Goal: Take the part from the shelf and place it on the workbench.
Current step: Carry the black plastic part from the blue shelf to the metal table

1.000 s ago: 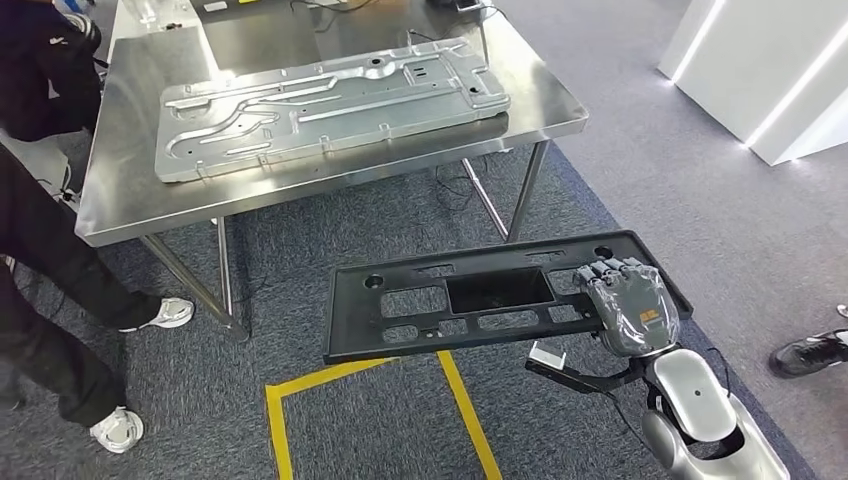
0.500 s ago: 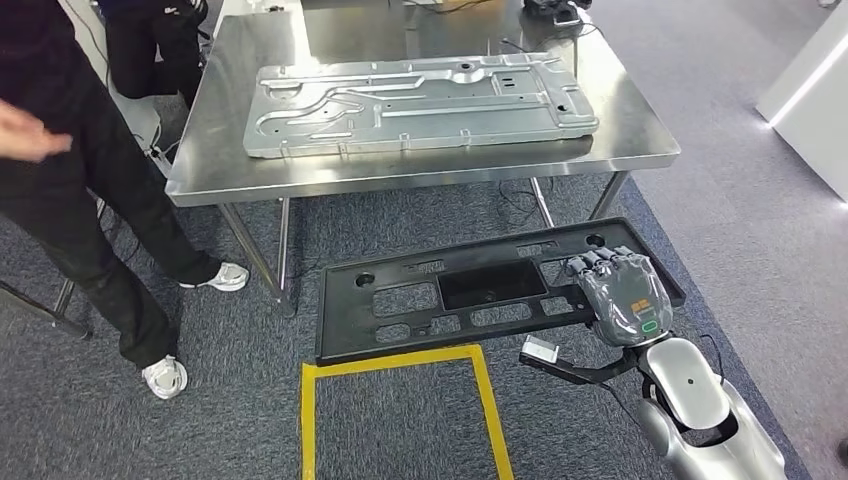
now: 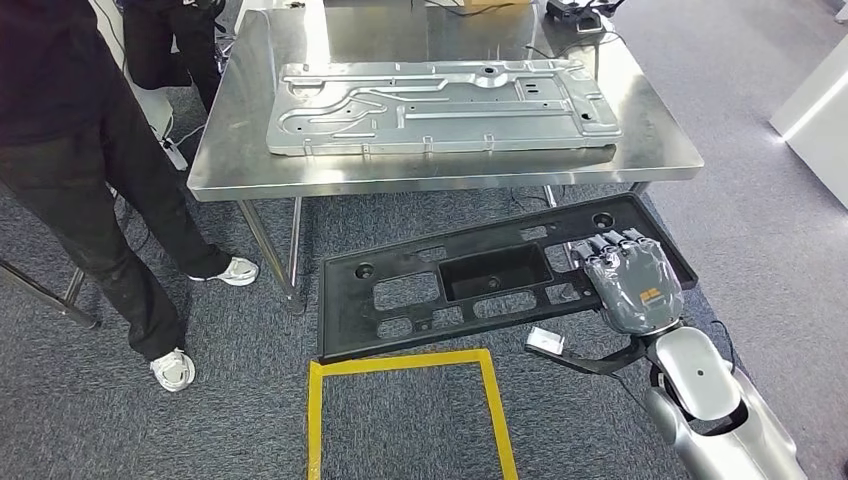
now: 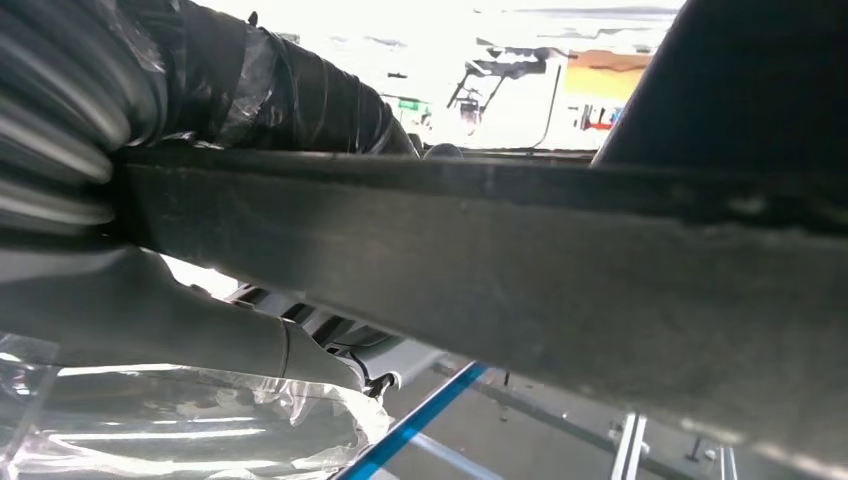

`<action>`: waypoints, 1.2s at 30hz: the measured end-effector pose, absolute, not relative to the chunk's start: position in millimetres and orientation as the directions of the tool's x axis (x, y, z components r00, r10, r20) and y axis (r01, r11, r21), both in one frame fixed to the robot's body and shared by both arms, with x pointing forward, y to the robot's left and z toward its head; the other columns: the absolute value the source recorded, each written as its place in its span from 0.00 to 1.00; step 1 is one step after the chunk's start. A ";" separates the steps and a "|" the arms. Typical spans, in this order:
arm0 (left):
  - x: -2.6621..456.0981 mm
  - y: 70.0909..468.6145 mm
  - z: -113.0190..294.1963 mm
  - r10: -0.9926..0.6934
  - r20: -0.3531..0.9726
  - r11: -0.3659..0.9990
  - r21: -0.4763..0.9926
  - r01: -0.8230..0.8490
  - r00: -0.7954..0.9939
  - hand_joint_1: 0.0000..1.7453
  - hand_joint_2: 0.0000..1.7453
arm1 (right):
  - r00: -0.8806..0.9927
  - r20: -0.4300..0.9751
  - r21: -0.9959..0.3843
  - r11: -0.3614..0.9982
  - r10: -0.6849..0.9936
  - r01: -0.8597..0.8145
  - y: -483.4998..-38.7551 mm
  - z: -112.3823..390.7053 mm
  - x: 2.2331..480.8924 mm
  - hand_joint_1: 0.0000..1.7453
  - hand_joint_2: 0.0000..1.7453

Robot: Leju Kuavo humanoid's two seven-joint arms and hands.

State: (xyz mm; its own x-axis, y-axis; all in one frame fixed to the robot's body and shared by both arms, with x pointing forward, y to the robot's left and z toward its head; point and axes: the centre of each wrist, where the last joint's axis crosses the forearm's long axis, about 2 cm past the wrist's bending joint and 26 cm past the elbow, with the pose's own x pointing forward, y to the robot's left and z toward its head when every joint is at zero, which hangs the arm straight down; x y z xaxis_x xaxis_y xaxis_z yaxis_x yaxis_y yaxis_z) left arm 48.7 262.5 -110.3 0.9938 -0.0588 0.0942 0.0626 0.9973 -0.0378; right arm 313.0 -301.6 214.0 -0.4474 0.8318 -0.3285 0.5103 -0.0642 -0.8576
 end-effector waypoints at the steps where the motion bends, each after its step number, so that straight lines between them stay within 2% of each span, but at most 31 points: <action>1: 48.6 262.5 -110.3 -0.059 0.094 0.997 -0.038 0.062 0.994 0.00 1.00 | -0.446 -0.329 -0.856 -0.064 0.832 0.512 -301.8 214.6 313.1 1.00 1.00; 36: 47.9 265.0 -110.5 -0.081 0.083 0.996 -0.037 0.084 0.993 0.00 1.00 | -0.390 -0.356 -0.816 -0.079 0.849 0.573 -321.7 230.6 313.1 1.00 1.00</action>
